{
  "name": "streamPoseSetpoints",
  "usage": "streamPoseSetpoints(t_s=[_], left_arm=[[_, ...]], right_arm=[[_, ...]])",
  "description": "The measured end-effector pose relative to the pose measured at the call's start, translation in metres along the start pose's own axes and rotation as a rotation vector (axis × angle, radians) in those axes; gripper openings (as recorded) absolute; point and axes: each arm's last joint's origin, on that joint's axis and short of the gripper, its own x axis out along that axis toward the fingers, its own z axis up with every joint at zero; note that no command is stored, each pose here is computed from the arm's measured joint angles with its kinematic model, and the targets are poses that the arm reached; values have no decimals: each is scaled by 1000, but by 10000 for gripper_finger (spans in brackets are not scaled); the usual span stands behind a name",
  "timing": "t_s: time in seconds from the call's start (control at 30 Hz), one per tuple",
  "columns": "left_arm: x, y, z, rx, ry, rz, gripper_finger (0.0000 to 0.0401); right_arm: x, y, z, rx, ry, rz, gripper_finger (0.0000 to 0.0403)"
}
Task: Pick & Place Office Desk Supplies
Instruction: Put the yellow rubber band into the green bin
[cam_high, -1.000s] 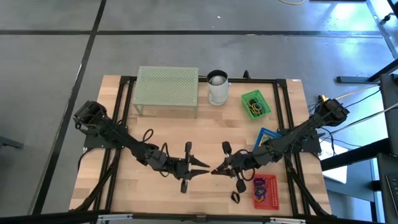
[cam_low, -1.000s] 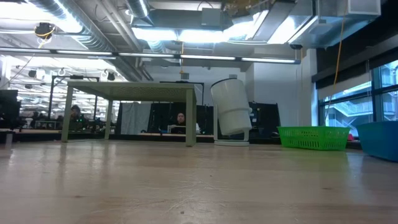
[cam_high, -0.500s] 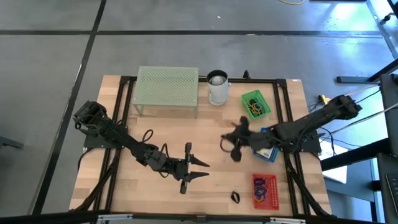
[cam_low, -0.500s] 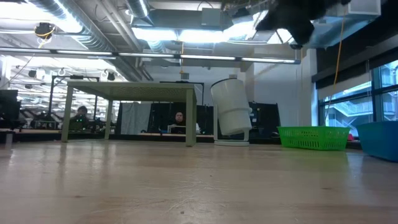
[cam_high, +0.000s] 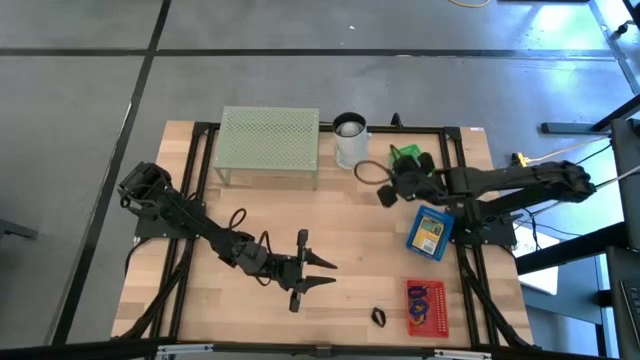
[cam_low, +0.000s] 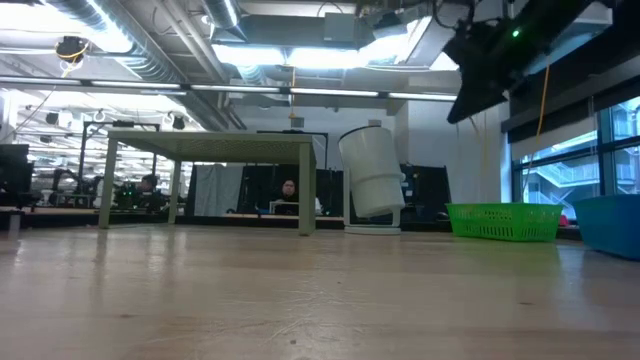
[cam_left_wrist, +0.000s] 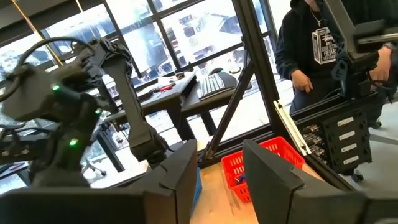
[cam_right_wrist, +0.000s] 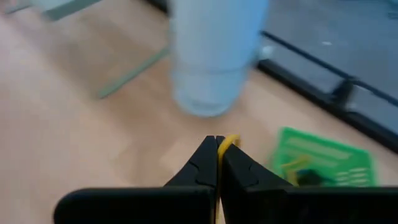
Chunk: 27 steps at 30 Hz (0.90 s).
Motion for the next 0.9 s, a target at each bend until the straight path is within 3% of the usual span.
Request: streamPoseSetpoints(t_s=[0.3, 0.9], left_arm=[[0, 0, 0, 1, 1, 0, 119], [0, 0, -1, 3, 6, -1, 114]], right_arm=[[19, -33, 15, 110, -73, -285, 0], [41, -56, 5, 89, 109, -469, 0]])
